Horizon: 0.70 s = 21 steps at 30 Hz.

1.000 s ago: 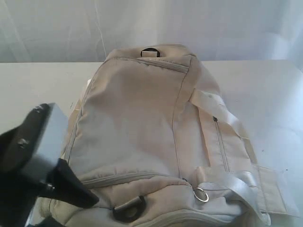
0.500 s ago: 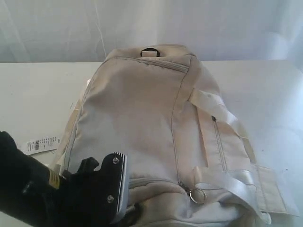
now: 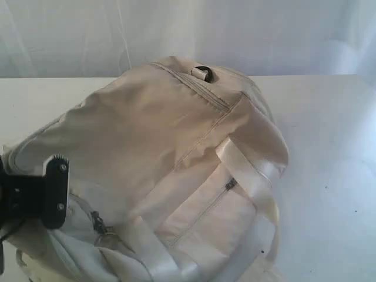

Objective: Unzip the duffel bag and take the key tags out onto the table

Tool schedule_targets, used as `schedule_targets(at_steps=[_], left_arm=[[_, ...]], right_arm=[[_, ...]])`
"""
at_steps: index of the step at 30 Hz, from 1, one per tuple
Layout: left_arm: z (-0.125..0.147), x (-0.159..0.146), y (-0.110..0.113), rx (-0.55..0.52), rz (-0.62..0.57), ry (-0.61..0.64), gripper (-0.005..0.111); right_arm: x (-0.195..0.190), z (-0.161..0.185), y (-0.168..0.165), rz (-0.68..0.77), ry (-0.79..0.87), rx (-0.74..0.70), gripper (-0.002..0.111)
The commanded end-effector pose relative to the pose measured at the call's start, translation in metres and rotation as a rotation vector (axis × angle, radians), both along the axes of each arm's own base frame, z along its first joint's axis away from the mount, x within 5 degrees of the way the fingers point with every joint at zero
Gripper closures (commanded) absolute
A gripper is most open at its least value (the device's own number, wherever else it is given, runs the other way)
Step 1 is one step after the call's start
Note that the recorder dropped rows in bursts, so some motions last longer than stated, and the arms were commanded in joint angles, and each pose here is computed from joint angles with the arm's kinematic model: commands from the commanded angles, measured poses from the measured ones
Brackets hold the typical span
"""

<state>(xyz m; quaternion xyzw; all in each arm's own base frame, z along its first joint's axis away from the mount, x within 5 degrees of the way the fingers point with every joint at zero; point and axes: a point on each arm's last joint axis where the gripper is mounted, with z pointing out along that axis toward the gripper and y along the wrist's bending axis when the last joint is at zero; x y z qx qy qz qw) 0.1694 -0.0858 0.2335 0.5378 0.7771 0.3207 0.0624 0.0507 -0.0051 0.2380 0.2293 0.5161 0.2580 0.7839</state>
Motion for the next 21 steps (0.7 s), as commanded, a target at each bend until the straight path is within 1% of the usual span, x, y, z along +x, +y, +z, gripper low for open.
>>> schedule_targets(at_steps=[1, 3, 4, 5, 6, 7, 8, 9, 10, 11, 12, 13, 14, 15, 16, 17, 18, 19, 21], left_arm=[[0.011, 0.002, 0.007, -0.046, 0.141, -0.177, 0.102], [0.007, -0.001, 0.003, -0.111, 0.148, -0.144, 0.092], [0.004, -0.004, 0.001, -0.155, 0.169, -0.108, 0.076], [0.003, -0.005, 0.0, -0.17, 0.18, -0.094, 0.066], [0.001, -0.008, -0.002, -0.194, 0.203, -0.066, 0.049], [0.001, -0.01, -0.002, -0.217, 0.213, -0.055, 0.042], [0.001, -0.012, -0.004, -0.255, 0.232, -0.033, 0.031], [0.001, -0.013, -0.005, -0.278, 0.234, -0.031, 0.028], [0.003, -0.016, -0.005, -0.312, 0.244, -0.024, 0.026], [0.004, -0.018, -0.005, -0.331, 0.252, -0.021, 0.026], [0.01, -0.021, -0.005, -0.364, 0.269, -0.017, 0.026], [0.021, -0.023, -0.006, -0.405, 0.287, -0.022, 0.026], [0.025, -0.023, -0.006, -0.421, 0.29, -0.028, 0.026], [0.032, -0.025, -0.006, -0.458, 0.288, -0.044, 0.026], [0.033, -0.025, -0.005, -0.469, 0.284, -0.051, 0.026], [0.035, -0.027, -0.004, -0.49, 0.286, -0.052, 0.026], [0.036, -0.028, -0.004, -0.498, 0.286, -0.054, 0.026], [0.036, -0.029, -0.005, -0.518, 0.288, -0.048, 0.026], [0.036, -0.029, -0.007, -0.535, 0.289, -0.041, 0.026]], right_arm=[[0.001, -0.004, 0.0, 0.026, 0.04, 0.076, 0.108], [0.001, -0.003, 0.0, 0.026, 0.035, 0.075, 0.108], [0.001, -0.002, 0.0, 0.025, 0.04, 0.062, 0.108], [0.001, -0.001, 0.001, 0.021, 0.054, 0.041, 0.108], [0.0, 0.004, 0.001, 0.026, 0.11, 0.066, 0.108], [-0.001, 0.007, 0.001, 0.028, 0.143, 0.08, 0.108], [-0.005, 0.019, 0.001, 0.03, 0.22, 0.045, 0.108], [-0.005, 0.024, 0.002, 0.028, 0.258, -0.013, 0.108], [0.0, 0.041, 0.003, 0.038, 0.351, -0.149, 0.108], [0.003, 0.05, 0.005, 0.056, 0.394, -0.206, 0.108], [0.016, 0.066, 0.009, 0.114, 0.524, -0.315, 0.108], [0.034, 0.078, 0.016, 0.203, 0.656, -0.408, 0.108], [0.047, 0.084, 0.022, 0.267, 0.723, -0.453, 0.108], [0.073, 0.094, 0.033, 0.387, 0.804, -0.533, 0.108], [0.089, 0.099, 0.04, 0.445, 0.825, -0.565, 0.108], [0.122, 0.105, 0.052, 0.549, 0.852, -0.629, 0.108], [0.139, 0.109, 0.059, 0.598, 0.853, -0.664, 0.108], [0.169, 0.116, 0.07, 0.668, 0.866, -0.717, 0.108], [0.203, 0.117, 0.078, 0.705, 0.906, -0.765, 0.108]])
